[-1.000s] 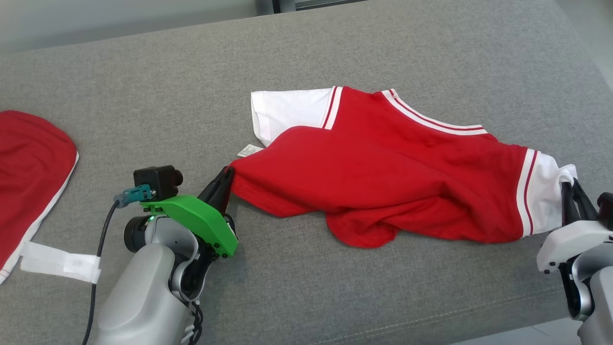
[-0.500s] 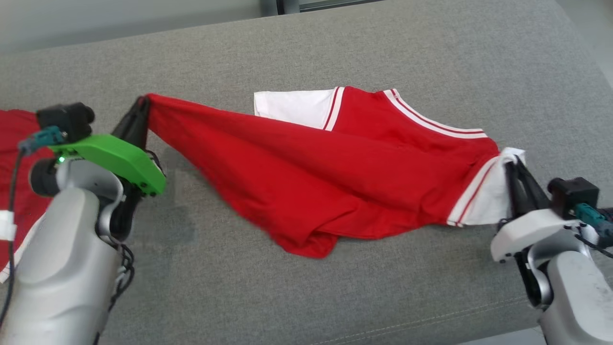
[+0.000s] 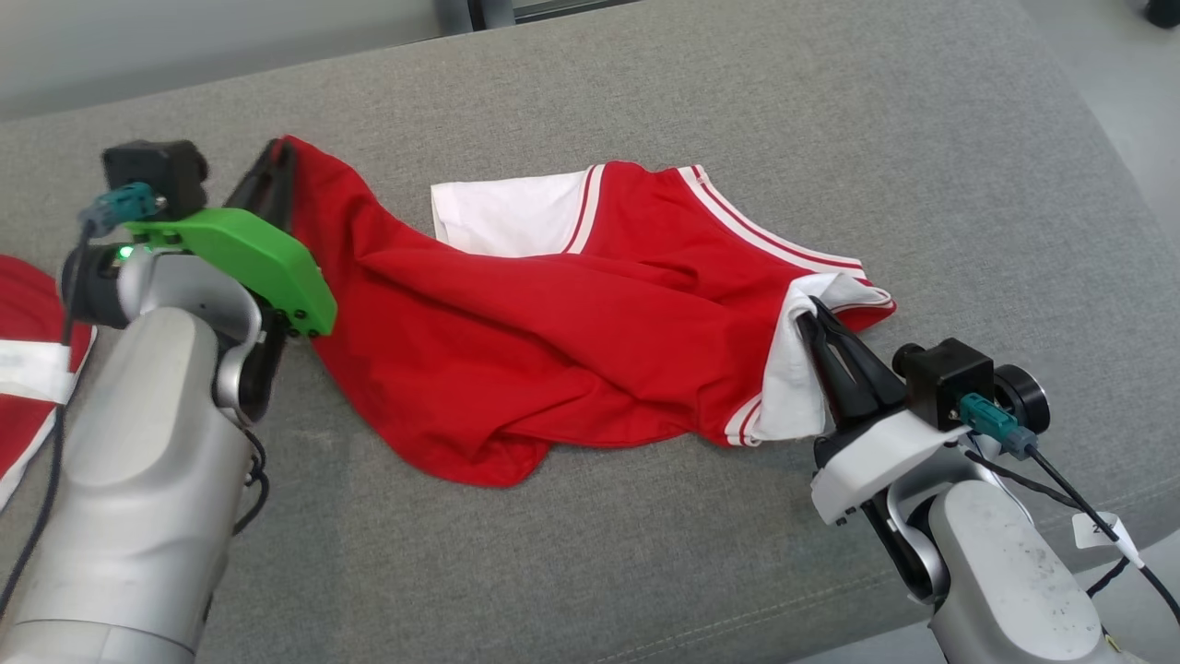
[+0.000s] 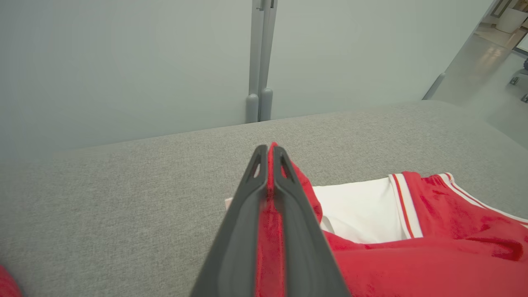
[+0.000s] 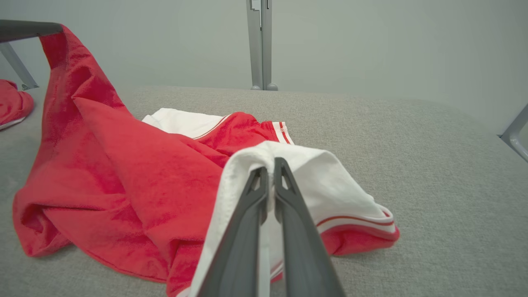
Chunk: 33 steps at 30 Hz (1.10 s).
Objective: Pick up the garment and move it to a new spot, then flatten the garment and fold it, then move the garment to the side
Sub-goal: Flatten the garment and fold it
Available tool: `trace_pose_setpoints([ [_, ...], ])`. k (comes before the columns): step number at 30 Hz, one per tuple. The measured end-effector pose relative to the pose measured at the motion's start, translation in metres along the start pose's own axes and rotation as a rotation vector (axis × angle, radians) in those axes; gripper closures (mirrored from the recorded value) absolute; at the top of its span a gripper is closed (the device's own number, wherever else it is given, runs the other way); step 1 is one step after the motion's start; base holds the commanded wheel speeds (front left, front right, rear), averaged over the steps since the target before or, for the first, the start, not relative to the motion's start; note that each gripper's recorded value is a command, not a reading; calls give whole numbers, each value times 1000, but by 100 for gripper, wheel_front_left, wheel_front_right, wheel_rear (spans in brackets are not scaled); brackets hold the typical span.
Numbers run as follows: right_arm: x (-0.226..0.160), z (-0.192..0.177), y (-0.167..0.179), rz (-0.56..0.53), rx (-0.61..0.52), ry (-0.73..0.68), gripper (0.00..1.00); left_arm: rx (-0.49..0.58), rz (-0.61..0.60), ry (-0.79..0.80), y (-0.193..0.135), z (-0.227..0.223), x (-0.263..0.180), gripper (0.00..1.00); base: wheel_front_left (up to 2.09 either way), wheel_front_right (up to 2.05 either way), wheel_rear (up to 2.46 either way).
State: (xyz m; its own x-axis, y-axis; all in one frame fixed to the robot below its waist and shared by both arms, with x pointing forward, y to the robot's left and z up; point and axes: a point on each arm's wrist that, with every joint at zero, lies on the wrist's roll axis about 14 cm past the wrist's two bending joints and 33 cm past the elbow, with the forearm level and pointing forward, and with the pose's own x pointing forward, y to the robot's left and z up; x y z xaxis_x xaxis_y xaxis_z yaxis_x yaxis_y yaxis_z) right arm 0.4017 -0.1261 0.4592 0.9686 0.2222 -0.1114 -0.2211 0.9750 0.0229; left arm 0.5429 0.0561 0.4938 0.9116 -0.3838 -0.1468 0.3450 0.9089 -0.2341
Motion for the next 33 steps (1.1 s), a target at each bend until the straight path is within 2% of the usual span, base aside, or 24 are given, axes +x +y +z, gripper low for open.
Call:
trace_pose_setpoints([
  [1, -1, -1, -2, -4, -5, 7, 100, -5, -17, 15, -9, -6, 1, 0, 0, 0, 0],
  [3, -3, -2, -5, -9, -11, 11, 100, -23, -38, 30, -21, -15, 3, 0, 0, 0, 0],
  [6, -3, -3, -9, -21, -11, 13, 100, -37, -35, 51, -23, -26, 1, 0, 0, 0, 0],
  [11, -6, -11, -19, -64, -11, 35, 100, -69, 14, 28, -5, -29, -9, 0, 0, 0, 0],
  [15, -7, -14, -26, -87, -24, 46, 100, -144, 83, -28, 12, -26, -21, 0, 0, 0, 0],
  [17, -8, -14, -30, -94, -34, 46, 100, -183, 95, -28, 10, -35, -31, 0, 0, 0, 0],
  [22, -11, -11, -28, -93, -41, 41, 100, -310, 64, 89, -18, -87, -67, 0, 0, 0, 0],
  [28, -13, -8, -27, -87, -47, 37, 100, -367, 16, 197, -44, -125, -103, 0, 0, 0, 0],
  [33, -17, -13, -29, -84, -58, 60, 100, -402, -77, 276, -79, -143, -122, 0, 0, 0, 0],
])
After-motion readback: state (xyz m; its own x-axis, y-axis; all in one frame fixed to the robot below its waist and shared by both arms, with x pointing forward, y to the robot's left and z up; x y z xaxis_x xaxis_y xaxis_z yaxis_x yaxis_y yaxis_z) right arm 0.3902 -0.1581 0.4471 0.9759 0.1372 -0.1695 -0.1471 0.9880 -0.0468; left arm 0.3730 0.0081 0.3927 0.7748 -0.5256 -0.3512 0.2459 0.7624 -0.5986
